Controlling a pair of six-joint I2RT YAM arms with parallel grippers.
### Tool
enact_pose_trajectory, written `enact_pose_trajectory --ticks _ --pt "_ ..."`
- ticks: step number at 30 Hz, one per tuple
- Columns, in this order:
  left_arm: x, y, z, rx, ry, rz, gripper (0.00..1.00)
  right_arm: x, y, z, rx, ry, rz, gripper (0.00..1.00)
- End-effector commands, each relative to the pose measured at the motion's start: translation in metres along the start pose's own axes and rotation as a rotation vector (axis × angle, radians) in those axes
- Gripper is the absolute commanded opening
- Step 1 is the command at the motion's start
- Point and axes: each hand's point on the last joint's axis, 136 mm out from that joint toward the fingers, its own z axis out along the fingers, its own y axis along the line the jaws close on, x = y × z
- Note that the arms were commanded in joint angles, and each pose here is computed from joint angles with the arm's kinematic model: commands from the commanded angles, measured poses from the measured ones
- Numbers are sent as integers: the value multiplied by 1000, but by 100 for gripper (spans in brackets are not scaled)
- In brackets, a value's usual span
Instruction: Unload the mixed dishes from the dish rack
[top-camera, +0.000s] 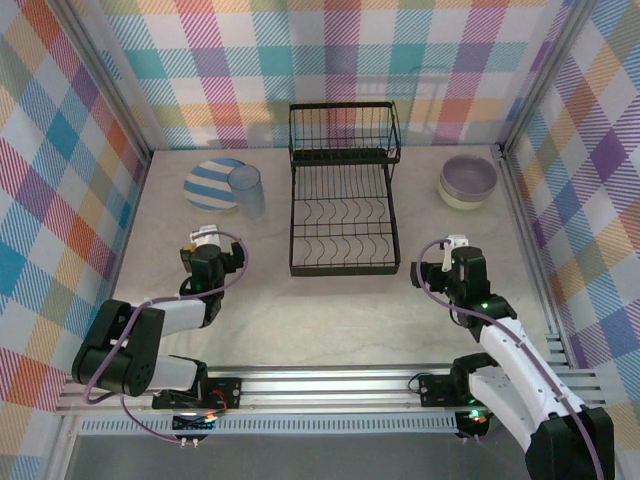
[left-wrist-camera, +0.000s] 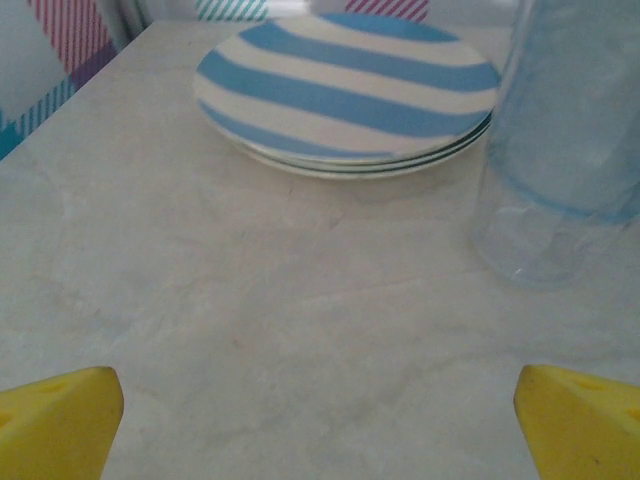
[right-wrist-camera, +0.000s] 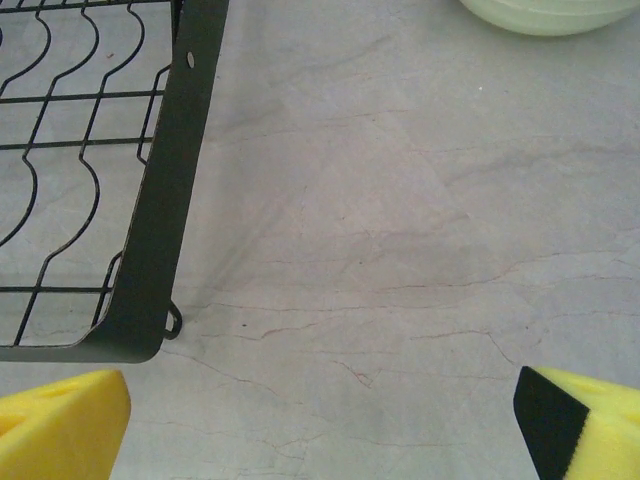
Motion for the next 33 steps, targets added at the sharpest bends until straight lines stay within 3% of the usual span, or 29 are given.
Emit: enact_pose_trajectory --ticks 1,5,16,27,33 --pt "-17 1 8 30 -85 -21 100 -15 3 1 -26 -74 -14 99" --pt "-1 10 24 19 -82 -70 100 -19 -1 5 -20 -119 -30 99" --pt "0 9 38 7 -14 -59 100 -25 -13 47 -6 -163 -4 99" --pt "0 7 38 16 -11 -51 100 -74 -33 84 -24 -335 -1 99" --pt "0 2 39 37 -6 -41 100 -59 -34 103 -33 -340 -5 99"
